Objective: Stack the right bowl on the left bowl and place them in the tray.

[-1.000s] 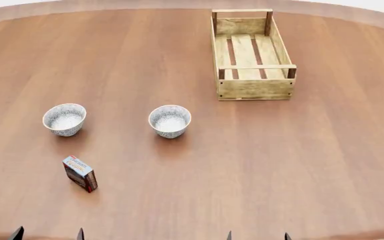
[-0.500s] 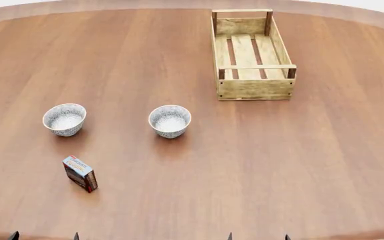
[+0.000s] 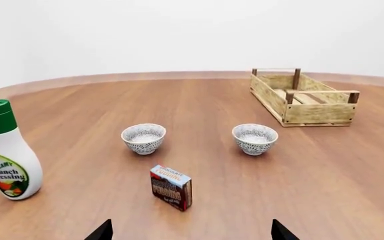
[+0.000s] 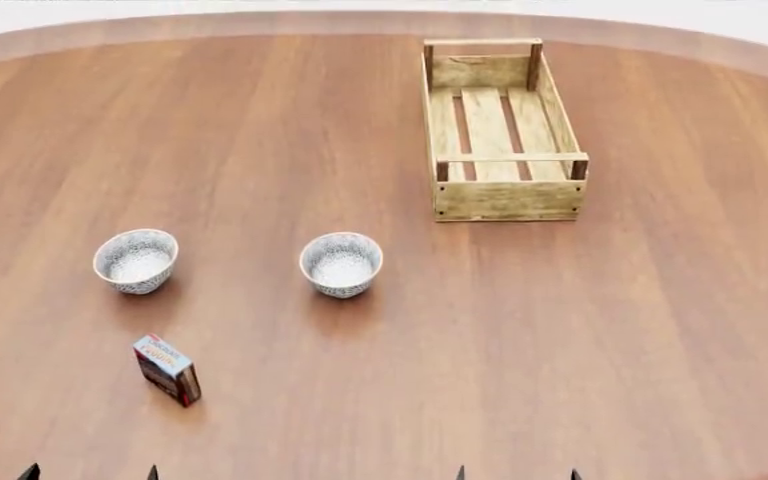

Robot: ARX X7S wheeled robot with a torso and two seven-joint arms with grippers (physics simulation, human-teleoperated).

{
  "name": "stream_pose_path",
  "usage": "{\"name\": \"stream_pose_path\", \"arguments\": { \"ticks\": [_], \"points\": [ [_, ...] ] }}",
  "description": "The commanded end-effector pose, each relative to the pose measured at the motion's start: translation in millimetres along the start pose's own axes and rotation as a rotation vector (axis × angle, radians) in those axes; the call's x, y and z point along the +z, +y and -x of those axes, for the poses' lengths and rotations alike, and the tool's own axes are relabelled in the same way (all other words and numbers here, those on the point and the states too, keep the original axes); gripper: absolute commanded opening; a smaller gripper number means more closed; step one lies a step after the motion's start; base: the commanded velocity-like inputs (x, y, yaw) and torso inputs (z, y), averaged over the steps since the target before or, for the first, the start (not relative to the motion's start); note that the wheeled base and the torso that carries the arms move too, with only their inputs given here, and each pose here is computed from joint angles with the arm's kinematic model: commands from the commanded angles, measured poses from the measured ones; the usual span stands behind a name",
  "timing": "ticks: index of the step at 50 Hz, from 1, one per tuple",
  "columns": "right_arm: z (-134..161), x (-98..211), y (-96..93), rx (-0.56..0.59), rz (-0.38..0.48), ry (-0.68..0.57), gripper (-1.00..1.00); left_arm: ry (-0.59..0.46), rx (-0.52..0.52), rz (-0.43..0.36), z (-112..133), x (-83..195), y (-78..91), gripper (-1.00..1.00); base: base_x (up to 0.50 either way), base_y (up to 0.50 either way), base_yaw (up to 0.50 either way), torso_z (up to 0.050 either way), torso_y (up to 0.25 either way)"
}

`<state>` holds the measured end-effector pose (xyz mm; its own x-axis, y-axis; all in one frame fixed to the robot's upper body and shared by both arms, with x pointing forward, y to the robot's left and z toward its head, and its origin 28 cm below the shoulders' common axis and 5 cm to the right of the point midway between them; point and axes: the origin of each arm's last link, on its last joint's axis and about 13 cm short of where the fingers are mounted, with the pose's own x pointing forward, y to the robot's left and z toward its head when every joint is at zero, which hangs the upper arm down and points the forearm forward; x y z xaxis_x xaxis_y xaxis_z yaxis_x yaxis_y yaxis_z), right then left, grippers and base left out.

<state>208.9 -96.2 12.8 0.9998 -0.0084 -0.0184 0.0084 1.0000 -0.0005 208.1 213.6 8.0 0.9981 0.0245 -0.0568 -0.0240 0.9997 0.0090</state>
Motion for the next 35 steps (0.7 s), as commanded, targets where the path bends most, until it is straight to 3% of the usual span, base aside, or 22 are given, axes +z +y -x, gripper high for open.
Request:
{"name": "stream_pose_path", "arguments": {
  "ticks": [1, 19, 20, 23, 27, 29, 35],
  "points": [
    [-0.7, 0.2, -0.1, 0.0, -0.002, -0.007, 1.0, -0.008, -0.01, 0.018, -0.3, 2.6, -2.0, 1.0, 0.0, 0.0, 0.0, 0.05, 0.0],
    [-1.4, 3.6, -1.3, -0.004, -0.002, -0.015, 1.0, -0.014, 0.0, 0.005, -0.9, 4.5, -1.3, 1.0, 0.0, 0.0, 0.0, 0.05, 0.0],
    [-1.1, 6.5, -1.6, -0.008, -0.003, -0.036, 1.0, -0.052, -0.009, 0.027, 0.0, 7.5, -1.2, 1.0, 0.0, 0.0, 0.0, 0.0, 0.0],
    [-0.5, 22.4, -3.7, -0.061, 0.019, -0.167, 1.0, -0.144, 0.024, -0.037, 3.1, 20.6, 1.0, 1.0, 0.0, 0.0, 0.0, 0.0, 0.0],
    [5.5, 46.9, -5.4, -0.102, 0.028, -0.34, 1.0, -0.316, 0.074, -0.02, 9.7, 45.6, 6.3, 1.0, 0.0, 0.0, 0.0, 0.0, 0.0],
    [9.0, 55.1, -5.5, -0.089, -0.005, -0.398, 1.0, -0.384, 0.083, -0.054, 13.8, 53.4, 7.1, 1.0, 0.0, 0.0, 0.0, 0.0, 0.0],
    [18.7, 73.5, -5.7, -0.103, 0.006, -0.513, 1.0, -0.548, 0.105, -0.152, 26.7, 73.4, 7.8, 1.0, 0.0, 0.0, 0.0, 0.0, 0.0]
  ]
}}
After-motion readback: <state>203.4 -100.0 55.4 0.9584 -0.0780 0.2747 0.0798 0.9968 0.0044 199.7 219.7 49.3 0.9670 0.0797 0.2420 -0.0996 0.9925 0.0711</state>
